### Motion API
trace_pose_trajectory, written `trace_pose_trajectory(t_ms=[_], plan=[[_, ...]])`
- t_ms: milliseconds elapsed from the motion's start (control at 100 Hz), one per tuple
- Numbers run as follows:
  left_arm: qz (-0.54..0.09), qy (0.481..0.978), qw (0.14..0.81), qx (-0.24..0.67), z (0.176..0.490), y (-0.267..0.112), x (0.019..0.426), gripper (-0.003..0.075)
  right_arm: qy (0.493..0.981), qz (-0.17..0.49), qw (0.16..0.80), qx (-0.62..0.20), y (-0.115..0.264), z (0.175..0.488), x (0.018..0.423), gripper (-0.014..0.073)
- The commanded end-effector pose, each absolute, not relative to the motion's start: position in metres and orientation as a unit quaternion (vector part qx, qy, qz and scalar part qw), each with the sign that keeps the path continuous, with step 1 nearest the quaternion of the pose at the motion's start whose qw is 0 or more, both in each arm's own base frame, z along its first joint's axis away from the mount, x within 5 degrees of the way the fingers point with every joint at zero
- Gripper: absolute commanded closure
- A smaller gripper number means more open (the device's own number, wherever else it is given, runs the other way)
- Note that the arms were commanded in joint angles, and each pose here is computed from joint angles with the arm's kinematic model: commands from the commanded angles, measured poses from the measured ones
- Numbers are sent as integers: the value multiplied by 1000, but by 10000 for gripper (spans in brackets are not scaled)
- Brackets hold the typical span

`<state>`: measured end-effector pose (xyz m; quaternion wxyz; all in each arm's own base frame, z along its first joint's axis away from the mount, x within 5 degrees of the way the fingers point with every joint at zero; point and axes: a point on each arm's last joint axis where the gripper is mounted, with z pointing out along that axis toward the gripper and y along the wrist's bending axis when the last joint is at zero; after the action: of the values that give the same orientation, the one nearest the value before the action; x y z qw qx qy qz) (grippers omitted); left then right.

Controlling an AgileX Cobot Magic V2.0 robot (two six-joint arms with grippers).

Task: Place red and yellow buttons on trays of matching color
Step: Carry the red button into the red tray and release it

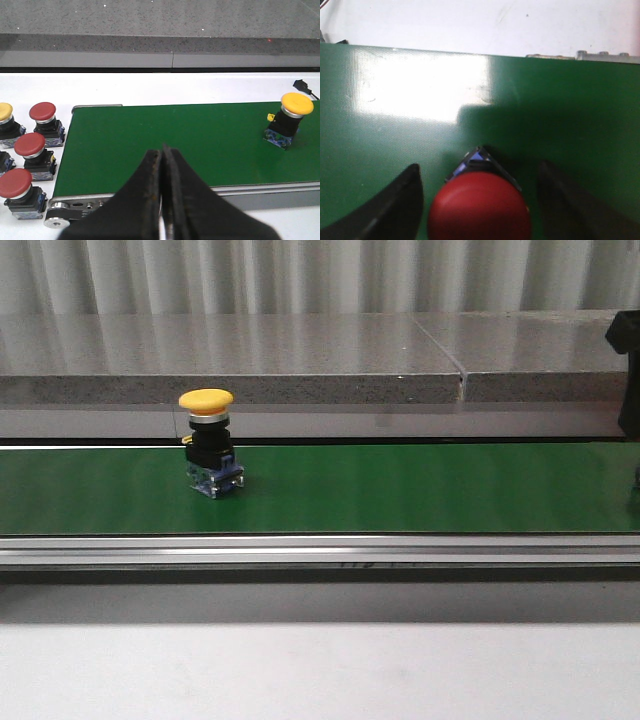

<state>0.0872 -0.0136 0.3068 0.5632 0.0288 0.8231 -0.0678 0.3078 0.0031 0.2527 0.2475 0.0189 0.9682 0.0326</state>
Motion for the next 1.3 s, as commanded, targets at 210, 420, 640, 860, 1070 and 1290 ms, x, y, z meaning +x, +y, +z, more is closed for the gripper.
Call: trace_pose_trajectory(t_ms=[210,420,640,860,1070,1290], plan=[[-79,794,603,30,321,-15,89,740,959,26,282,20,-5,290,319,387],[-79,794,603,30,321,-15,89,740,946,4,313,86,-53,315,329,387],[-79,794,603,30,321,-15,89,740,934,-21,321,157,-112,316,348,387],[-79,794,603,30,321,-15,89,740,933,-31,302,193,-155,291,374,387],[-79,794,603,30,321,-15,89,740,937,-31,276,210,-179,259,394,387],[-79,794,603,30,321,-15,89,740,935,-33,281,212,-184,241,403,387]])
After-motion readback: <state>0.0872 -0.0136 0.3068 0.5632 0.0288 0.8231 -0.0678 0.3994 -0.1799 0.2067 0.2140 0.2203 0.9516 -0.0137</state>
